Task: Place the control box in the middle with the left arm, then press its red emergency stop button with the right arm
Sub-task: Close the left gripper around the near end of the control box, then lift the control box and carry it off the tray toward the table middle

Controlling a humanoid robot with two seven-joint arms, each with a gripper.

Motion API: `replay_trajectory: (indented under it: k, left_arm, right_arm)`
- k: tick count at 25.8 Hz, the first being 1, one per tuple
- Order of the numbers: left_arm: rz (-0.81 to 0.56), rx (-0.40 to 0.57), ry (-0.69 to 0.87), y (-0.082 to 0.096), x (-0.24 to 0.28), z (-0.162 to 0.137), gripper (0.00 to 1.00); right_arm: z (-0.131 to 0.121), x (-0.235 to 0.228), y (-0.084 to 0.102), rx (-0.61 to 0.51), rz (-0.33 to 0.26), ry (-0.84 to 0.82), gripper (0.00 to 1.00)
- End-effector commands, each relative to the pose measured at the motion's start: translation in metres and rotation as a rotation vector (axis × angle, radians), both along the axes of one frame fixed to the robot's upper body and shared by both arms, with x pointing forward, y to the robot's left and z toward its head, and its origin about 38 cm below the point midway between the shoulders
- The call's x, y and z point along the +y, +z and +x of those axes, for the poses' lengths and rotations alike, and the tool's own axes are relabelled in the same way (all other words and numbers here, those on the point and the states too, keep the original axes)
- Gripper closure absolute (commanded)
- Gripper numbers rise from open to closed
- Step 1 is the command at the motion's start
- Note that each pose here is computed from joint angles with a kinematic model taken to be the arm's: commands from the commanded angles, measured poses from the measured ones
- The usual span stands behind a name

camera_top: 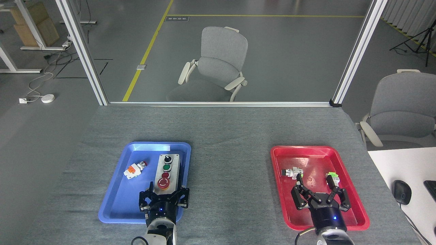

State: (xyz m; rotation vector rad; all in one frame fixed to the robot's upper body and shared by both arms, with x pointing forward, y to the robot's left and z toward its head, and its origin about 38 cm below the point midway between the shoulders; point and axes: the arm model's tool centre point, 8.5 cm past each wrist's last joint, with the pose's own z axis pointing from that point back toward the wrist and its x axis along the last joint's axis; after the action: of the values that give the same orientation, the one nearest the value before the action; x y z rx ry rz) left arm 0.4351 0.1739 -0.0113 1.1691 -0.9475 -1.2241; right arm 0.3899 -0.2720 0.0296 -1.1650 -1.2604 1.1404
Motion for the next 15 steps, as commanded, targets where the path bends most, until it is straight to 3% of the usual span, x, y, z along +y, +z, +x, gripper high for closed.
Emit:
replay_trajectory:
  k: [1, 7, 11, 13, 15]
  left_arm:
    - [-0.001, 0.029, -0.024, -0.005, -0.002, 0.008, 0.02]
    - [-0.012, 0.053, -0.052, -0.007, 0.001, 0.018, 0.06]
    - [-0.015, 0.046, -0.064, -0.004, 0.001, 0.021, 0.27]
    - [-0.013, 0.039, -0.070, -0.002, 0.003, 0.022, 0.52]
    - [-0.011, 0.040, -0.092, -0.002, 0.008, 0.023, 1.00]
  right_arm:
    - [0.001, -0.001, -0.002, 0.010, 0.004, 0.000, 0.04]
    - [0.000, 0.004, -0.001, 0.007, -0.005, 0.012, 0.04]
    - [-0.001, 0.004, 0.002, -0.008, -0.037, 0.022, 0.04]
    - [-0.001, 0.008, 0.008, -0.028, -0.070, 0.033, 0.04]
    - [0.000, 0.012, 0.010, -0.030, -0.067, 0.034, 0.04]
